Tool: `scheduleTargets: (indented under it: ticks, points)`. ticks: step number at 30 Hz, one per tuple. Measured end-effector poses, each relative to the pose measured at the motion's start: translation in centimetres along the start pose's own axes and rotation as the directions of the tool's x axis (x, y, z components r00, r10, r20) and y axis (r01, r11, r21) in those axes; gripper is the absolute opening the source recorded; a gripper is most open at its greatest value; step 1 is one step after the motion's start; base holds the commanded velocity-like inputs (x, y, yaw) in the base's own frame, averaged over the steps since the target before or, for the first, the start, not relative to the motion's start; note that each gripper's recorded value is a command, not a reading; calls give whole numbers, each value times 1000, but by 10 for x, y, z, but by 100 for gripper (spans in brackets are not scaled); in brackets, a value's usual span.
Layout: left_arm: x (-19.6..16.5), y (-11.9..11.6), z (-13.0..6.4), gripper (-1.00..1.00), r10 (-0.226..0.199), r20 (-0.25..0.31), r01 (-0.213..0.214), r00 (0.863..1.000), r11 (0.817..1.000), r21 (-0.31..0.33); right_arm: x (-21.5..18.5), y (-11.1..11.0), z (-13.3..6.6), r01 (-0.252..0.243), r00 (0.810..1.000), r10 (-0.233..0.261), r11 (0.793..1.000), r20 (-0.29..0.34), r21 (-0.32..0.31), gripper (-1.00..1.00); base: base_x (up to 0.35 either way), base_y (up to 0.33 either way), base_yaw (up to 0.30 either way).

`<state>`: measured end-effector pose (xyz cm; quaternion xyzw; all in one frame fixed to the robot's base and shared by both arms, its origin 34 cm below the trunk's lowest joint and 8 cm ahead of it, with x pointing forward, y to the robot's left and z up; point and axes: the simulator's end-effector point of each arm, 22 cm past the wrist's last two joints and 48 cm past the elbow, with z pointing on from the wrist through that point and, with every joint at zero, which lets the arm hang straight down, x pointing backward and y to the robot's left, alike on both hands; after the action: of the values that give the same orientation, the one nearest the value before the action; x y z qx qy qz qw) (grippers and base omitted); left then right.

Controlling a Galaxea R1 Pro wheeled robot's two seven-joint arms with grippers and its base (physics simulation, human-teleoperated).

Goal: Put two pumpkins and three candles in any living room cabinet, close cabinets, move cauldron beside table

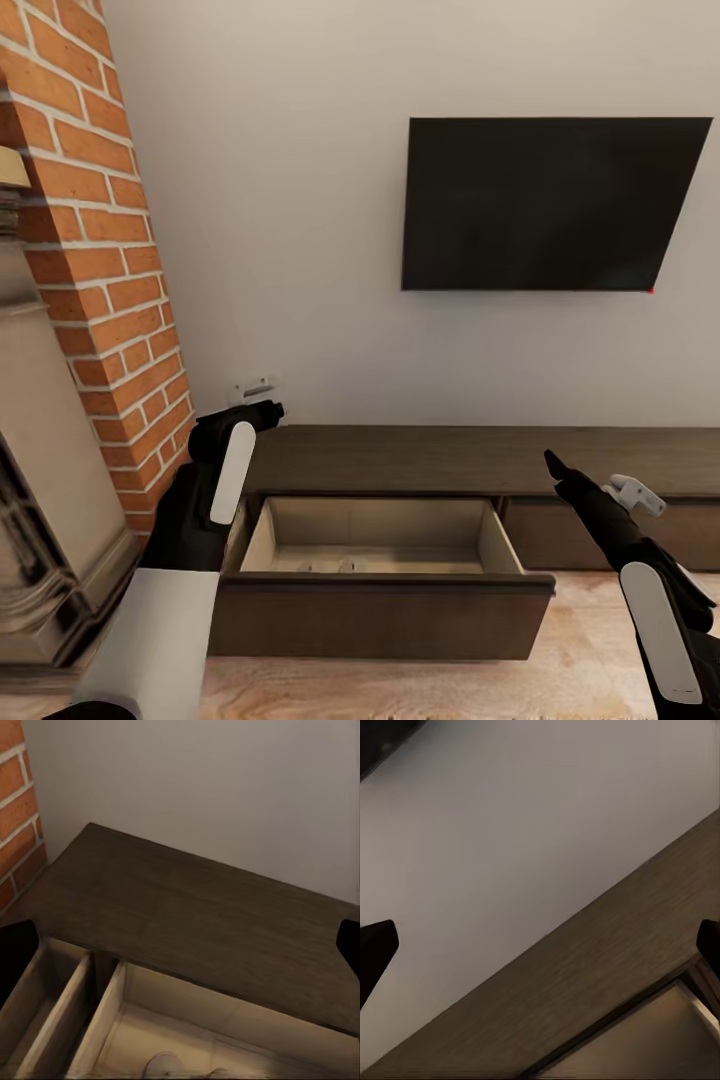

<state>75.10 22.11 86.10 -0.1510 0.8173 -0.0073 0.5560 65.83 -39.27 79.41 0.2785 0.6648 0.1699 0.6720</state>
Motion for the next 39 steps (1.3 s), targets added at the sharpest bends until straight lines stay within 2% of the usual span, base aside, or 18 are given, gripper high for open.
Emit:
scheduleTargets:
  ticks: [7, 12, 20, 21, 25, 26, 27, 28, 29, 31, 36, 39]
  points:
    - [-4, -1, -4, 100, 2, -15, -2, 1000, 1000, -4, -7, 20, 2, 35, 999, -36, 999, -1, -16, 100, -338, 0, 82]
    - [-12, -3, -6, 100, 3, -19, -3, 1000, 1000, -5, -17, 34, 4, 63, 998, -62, 998, 25, -25, 100, -338, 0, 9]
    - [-26, -6, -8, 100, 4, -23, -4, 1000, 1000, -6, -28, 58, 7, 77, 996, -75, 996, 49, -52, 100, -333, 0, 1]
    - [-11, -2, -7, 100, 8, -47, -8, 999, 1000, -13, -23, 70, 7, 100, 994, -97, 992, 46, -73, 100, -268, 0, 0]
    - [-2, 1, -9, 100, 10, -70, -12, 997, 1000, -21, -31, 81, 7, 126, 990, -120, 989, 75, -80, 100, -146, 0, 0]
    - [22, 8, -9, 100, 13, -105, -16, 994, 999, -33, -26, 100, 0, 213, 970, -198, 972, 139, -103, 100, -15, 0, 0]
    - [25, 9, -10, 100, 14, -112, -18, 994, 999, -36, -25, 104, -2, 231, 965, -215, 967, 148, -107, 100, -8, 0, 0]
    - [35, 12, -10, 100, 15, -127, -20, 992, 999, -40, -22, 111, -5, 274, 953, -255, 955, 164, -111, 100, -6, 0, 0]
    - [38, 13, -11, 100, 13, -130, -19, 991, 999, -42, -21, 114, -7, 289, 949, -268, 951, 167, -112, 100, -4, 0, 0]
    - [50, 17, -12, 100, -7, -117, 1, 993, 999, -50, -8, 126, -13, 336, 934, -314, 934, 170, -123, 100, -2, 0, 0]
    - [68, 9, -18, 100, -17, -66, 14, 998, 999, -39, 13, 144, -18, 367, 926, -347, 920, 149, -135, 100, 0, 0, 0]
    - [92, 7, -23, 100, -9, -71, 6, 997, 999, -34, 34, 155, -22, 379, 923, -364, 915, 123, -136, 100, 0, 0, 0]
